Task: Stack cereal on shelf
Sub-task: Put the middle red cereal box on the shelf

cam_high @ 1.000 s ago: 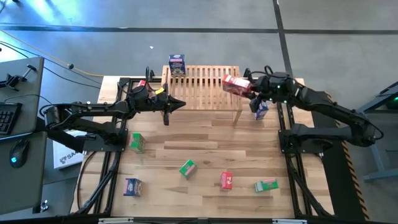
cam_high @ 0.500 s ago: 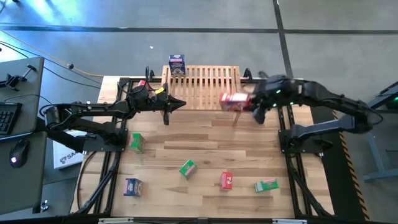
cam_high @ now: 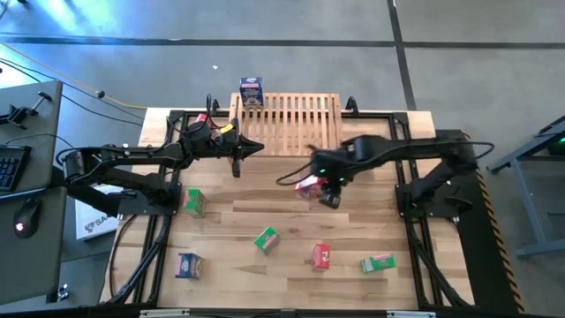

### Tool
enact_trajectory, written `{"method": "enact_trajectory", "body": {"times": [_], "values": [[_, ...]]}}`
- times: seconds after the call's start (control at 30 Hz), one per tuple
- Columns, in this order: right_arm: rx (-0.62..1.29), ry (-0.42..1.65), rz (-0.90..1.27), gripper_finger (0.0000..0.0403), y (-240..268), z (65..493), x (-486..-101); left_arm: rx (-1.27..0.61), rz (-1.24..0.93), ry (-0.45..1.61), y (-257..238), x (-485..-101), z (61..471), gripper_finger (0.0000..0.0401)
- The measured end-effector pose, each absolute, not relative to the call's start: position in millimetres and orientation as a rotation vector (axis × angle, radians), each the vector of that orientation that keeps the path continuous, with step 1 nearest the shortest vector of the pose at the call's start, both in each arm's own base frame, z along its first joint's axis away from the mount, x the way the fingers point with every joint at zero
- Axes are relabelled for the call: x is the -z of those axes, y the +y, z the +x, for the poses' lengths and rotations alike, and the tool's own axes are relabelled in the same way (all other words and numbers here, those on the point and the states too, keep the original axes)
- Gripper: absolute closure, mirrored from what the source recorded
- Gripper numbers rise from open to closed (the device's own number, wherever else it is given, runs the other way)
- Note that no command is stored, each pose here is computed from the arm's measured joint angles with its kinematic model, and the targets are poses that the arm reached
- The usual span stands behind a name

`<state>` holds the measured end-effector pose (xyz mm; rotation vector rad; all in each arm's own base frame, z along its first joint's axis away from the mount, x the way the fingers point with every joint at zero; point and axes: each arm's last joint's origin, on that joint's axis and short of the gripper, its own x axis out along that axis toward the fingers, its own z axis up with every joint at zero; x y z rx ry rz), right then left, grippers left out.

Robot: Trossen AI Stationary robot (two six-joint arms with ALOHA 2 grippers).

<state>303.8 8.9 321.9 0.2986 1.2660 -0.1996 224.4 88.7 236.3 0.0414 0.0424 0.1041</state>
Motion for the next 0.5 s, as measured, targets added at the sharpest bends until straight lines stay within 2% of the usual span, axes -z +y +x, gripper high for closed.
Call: {"method": "enact_trajectory", "body": {"times": [0.27, 0.5], "values": [[0.224, 1.429, 0.272, 0.0269, 6.3, 344.5, -288.8, -0.104, 0.039, 0.048, 88.6, -235.8, 224.4, 0.0391], [0.198, 1.463, 0.236, 0.0269, 6.4, 360.7, -275.5, -0.104, 0.039, 0.050, 88.6, -235.6, 224.4, 0.0391]]}}
